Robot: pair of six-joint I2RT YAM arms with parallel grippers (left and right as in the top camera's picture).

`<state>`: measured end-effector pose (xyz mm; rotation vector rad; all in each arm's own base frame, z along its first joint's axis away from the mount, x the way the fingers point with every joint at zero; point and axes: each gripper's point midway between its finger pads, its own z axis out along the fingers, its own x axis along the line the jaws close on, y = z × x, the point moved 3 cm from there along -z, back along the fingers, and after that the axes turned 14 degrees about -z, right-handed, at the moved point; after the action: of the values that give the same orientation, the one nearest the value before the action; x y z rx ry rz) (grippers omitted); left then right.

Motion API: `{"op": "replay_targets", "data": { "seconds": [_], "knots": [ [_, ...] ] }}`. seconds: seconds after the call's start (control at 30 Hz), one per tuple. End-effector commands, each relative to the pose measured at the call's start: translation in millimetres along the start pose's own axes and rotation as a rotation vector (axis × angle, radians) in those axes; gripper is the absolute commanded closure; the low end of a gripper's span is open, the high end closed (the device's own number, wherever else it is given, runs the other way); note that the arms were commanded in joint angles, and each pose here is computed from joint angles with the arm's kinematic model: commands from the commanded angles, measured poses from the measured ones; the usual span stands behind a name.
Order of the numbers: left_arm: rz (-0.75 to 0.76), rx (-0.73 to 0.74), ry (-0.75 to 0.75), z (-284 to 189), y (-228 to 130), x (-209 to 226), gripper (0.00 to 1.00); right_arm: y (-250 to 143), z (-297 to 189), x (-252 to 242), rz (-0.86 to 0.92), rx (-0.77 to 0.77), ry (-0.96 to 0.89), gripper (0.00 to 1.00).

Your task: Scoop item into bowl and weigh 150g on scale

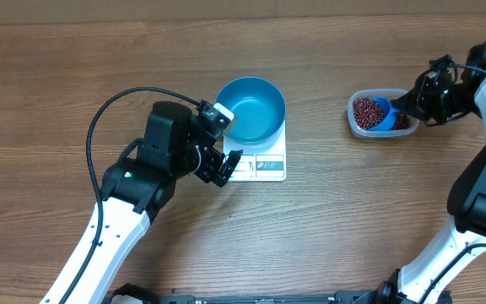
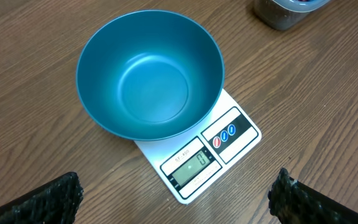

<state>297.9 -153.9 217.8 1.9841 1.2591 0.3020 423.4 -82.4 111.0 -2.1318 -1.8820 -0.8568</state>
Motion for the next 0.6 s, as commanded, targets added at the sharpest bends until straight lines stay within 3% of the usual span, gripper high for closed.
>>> {"op": "replay_targets", "data": {
  "seconds": [0.0, 0.57],
  "knots": [
    [-0.006, -0.024, -0.002, -3, 10, -2, 0.0, -30, 29, -35, 0.052, 0.135, -0.093, 0.96],
    [-0.006, -0.025, -0.002, -3, 10, -2, 0.0, -34, 26, -51, 0.025, 0.16, -0.19, 0.96]
  ]
}}
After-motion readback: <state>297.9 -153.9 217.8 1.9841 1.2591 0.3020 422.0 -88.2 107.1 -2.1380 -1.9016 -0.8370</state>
